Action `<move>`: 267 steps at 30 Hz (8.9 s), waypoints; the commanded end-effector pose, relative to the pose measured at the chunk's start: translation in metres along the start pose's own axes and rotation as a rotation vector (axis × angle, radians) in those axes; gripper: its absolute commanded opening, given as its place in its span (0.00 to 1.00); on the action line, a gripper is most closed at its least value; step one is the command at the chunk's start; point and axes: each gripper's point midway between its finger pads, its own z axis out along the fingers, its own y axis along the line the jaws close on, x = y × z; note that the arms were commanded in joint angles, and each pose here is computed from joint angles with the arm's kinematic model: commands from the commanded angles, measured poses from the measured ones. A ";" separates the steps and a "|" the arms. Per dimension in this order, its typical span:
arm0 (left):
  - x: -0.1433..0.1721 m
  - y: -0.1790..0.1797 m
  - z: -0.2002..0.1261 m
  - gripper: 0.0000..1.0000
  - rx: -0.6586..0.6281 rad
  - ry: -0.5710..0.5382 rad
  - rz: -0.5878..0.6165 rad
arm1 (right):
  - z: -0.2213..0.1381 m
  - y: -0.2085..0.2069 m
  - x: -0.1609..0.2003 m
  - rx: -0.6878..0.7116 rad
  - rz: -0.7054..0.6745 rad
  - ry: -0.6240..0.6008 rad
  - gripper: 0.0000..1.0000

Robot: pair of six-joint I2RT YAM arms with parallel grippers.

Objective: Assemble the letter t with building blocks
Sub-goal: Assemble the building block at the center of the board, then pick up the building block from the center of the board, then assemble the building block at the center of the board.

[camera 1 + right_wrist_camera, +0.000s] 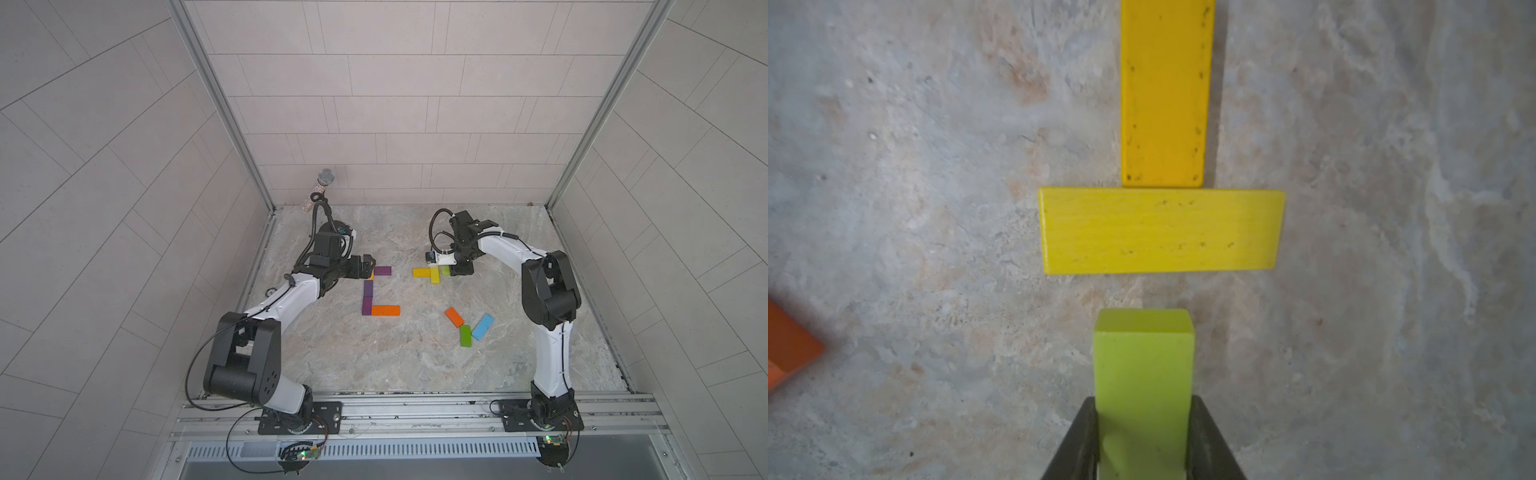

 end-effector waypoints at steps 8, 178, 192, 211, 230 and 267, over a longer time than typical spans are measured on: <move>0.005 0.008 0.003 1.00 -0.010 0.004 -0.019 | 0.010 0.007 -0.001 -0.047 0.012 -0.005 0.07; 0.076 -0.082 -0.074 1.00 0.147 0.230 -0.126 | -0.075 0.179 -0.010 0.232 1.309 -0.146 0.87; 0.090 -0.086 -0.077 1.00 0.172 0.284 -0.155 | -0.030 0.159 -0.026 0.169 1.189 -0.073 0.71; 0.091 -0.085 -0.071 1.00 0.174 0.296 -0.148 | -0.007 0.160 -0.011 0.028 1.161 -0.050 0.61; 0.092 -0.086 -0.067 1.00 0.185 0.300 -0.155 | 0.002 0.158 -0.007 0.021 1.167 0.029 0.47; 0.031 -0.054 -0.053 1.00 0.303 0.148 -0.350 | -0.016 0.121 -0.058 0.015 1.542 0.092 0.19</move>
